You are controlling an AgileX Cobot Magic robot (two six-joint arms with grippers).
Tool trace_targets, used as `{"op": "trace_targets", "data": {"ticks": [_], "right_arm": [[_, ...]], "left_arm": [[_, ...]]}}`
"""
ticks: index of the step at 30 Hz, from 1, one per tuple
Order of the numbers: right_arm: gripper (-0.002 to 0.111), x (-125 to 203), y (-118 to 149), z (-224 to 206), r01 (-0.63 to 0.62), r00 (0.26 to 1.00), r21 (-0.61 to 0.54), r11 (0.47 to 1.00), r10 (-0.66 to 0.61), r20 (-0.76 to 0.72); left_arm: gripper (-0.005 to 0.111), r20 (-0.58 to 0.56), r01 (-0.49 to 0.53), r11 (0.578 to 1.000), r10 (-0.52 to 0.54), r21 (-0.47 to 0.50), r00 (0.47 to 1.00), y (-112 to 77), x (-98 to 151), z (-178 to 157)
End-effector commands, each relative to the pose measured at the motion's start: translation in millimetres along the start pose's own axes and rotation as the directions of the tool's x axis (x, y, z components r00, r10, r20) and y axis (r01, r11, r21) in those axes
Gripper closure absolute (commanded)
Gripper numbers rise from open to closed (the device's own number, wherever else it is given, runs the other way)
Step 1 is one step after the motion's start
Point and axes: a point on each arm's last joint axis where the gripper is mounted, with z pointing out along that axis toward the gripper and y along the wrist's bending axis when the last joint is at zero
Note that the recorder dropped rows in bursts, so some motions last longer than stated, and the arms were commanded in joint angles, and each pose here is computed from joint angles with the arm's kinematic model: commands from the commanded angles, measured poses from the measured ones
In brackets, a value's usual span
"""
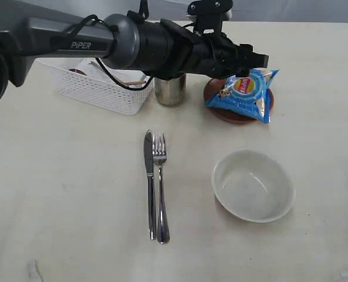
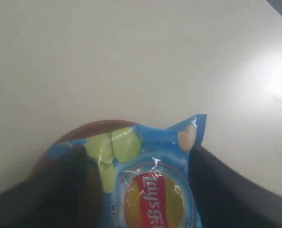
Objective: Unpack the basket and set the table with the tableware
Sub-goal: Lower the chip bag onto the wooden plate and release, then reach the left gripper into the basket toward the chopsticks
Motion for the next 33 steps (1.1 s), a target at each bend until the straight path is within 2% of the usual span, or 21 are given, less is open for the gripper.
{"op": "trace_targets", "data": {"ticks": [1, 3, 6, 8, 11, 14, 18, 21, 24, 26, 28, 30, 33], "right_arm": [[0.109, 0.5, -0.4, 0.0, 0.002, 1.000, 0.007, 1.000, -0.003, 0.005], [0.109, 0.5, -0.4, 0.0, 0.002, 1.000, 0.007, 1.000, -0.003, 0.005], [0.109, 0.5, -0.4, 0.0, 0.002, 1.000, 0.007, 1.000, -0.003, 0.005], [0.109, 0.5, -0.4, 0.0, 0.002, 1.000, 0.007, 1.000, -0.003, 0.005], [0.109, 0.5, -0.4, 0.0, 0.002, 1.000, 0.007, 1.000, -0.003, 0.005], [0.109, 0.5, -0.4, 0.0, 0.002, 1.000, 0.007, 1.000, -0.003, 0.005], [0.109, 0.5, -0.4, 0.0, 0.002, 1.000, 0.007, 1.000, -0.003, 0.005], [0.109, 0.5, -0.4, 0.0, 0.002, 1.000, 0.007, 1.000, -0.003, 0.005], [0.109, 0.5, -0.4, 0.0, 0.002, 1.000, 0.007, 1.000, -0.003, 0.005], [0.109, 0.5, -0.4, 0.0, 0.002, 1.000, 0.007, 1.000, -0.003, 0.005], [0.109, 0.5, -0.4, 0.0, 0.002, 1.000, 0.007, 1.000, -0.003, 0.005], [0.109, 0.5, -0.4, 0.0, 0.002, 1.000, 0.007, 1.000, -0.003, 0.005], [0.109, 0.5, -0.4, 0.0, 0.002, 1.000, 0.007, 1.000, -0.003, 0.005]], "left_arm": [[0.056, 0.049, -0.040, 0.998, 0.038, 0.043, 0.998, -14.4, -21.0, -17.8], [0.072, 0.052, -0.098, 0.993, 0.094, 0.067, 0.994, -18.7, -24.3, -22.0], [0.105, 0.058, -0.240, 0.964, 0.234, 0.116, 0.970, -27.0, -29.2, -30.3], [0.106, 0.062, -0.306, 0.940, 0.300, 0.150, 0.952, -33.0, -32.7, -37.6], [0.107, 0.083, -0.382, 0.912, 0.374, 0.146, 0.924, -38.1, -41.6, -55.1], [0.107, 0.104, -0.394, 0.911, 0.383, 0.120, 0.918, -33.6, -57.1, -80.5], [0.107, 0.081, -0.308, 0.945, 0.300, 0.114, 0.950, -3.6, -83.4, -115.9], [0.107, 0.014, -0.249, 0.967, 0.249, 0.048, 0.968, 33.9, -99.4, -138.6], [0.107, -0.076, -0.219, 0.973, 0.213, -0.075, 0.974, 77.8, -107.2, -157.4], [0.107, -0.163, -0.208, 0.969, 0.186, -0.131, 0.969, 101.9, -105.0, -166.8], [0.107, -0.242, -0.177, 0.975, 0.140, -0.137, 0.960, 118.9, -97.9, -169.4], [0.107, -0.322, -0.138, 0.983, 0.093, -0.119, 0.942, 130.2, -88.1, -168.3], [0.101, -0.417, -0.165, 0.984, 0.125, -0.060, 0.900, 134.0, -75.2, -162.2]]}}
